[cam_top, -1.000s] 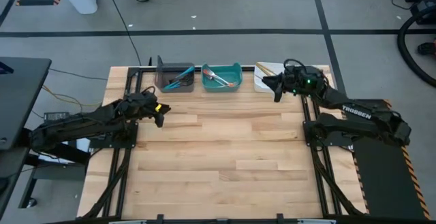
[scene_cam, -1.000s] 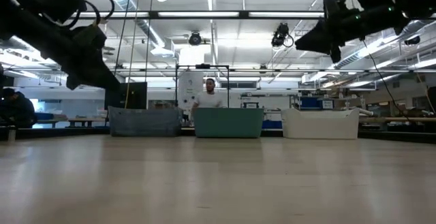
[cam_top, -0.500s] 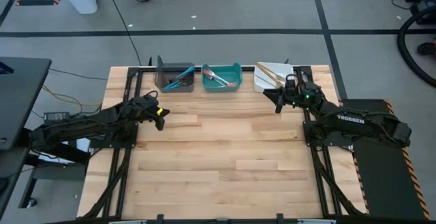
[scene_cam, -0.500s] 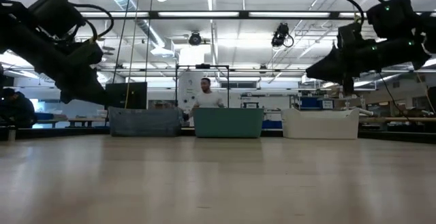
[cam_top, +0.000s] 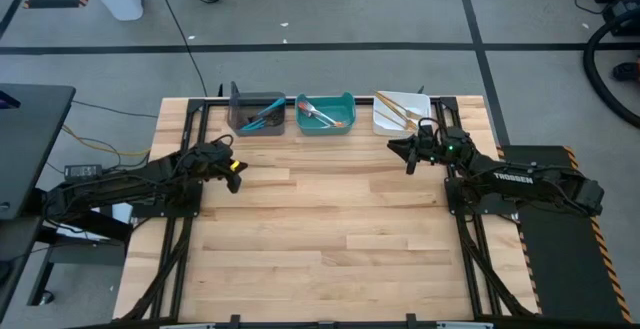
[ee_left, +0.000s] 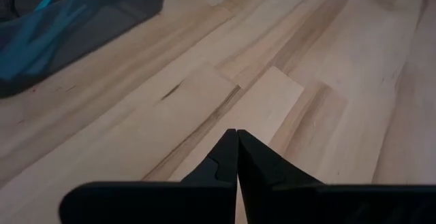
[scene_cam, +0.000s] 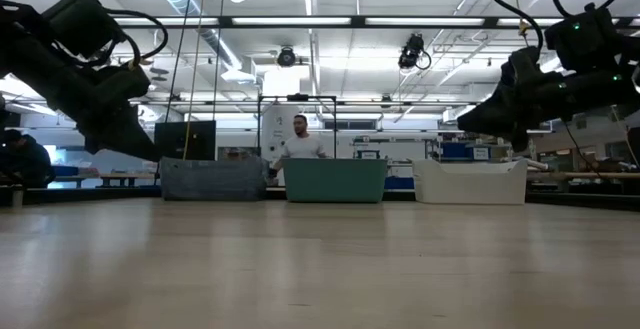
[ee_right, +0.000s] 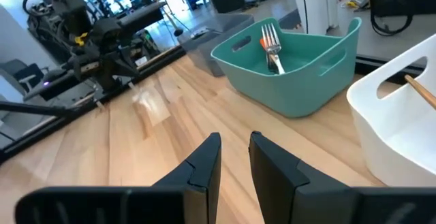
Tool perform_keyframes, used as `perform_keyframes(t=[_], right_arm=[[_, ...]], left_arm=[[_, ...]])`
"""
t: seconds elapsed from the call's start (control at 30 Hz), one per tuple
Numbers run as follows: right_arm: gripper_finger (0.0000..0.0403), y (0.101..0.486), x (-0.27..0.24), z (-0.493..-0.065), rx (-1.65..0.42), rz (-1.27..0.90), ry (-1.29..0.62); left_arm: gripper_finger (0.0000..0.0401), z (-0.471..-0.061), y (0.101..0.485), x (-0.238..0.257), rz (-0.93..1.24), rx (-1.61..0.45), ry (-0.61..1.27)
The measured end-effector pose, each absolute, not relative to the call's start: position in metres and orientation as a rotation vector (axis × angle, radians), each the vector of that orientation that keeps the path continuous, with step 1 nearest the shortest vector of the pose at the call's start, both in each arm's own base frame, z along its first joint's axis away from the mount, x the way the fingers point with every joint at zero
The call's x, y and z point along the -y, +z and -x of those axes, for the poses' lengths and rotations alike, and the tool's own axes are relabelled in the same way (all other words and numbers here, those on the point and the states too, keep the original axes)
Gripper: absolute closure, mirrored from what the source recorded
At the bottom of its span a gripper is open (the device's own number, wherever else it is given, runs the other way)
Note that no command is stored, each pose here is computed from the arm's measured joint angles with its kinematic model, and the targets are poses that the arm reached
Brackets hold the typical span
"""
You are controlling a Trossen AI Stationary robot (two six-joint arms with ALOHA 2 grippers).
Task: Sort silverware by color (type)
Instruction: Return to Home Position
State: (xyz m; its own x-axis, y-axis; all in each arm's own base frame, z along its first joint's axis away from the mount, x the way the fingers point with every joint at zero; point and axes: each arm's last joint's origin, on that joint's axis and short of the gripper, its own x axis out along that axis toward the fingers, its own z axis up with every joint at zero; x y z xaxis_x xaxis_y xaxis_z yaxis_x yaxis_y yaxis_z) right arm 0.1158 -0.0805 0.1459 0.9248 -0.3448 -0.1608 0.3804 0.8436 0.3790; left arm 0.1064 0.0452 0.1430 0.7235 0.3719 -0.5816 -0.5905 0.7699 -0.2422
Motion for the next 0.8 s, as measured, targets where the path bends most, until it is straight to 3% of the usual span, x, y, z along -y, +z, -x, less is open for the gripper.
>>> perform_keyframes(t=[0.8], right_arm=[[0.0318,0.1471,0.0793,-0.1142,-0.101,-0.335,-0.38]], left_arm=[[0.0375,-0.1048,0.1422,-0.0462,0.433,-0.513,0.605]])
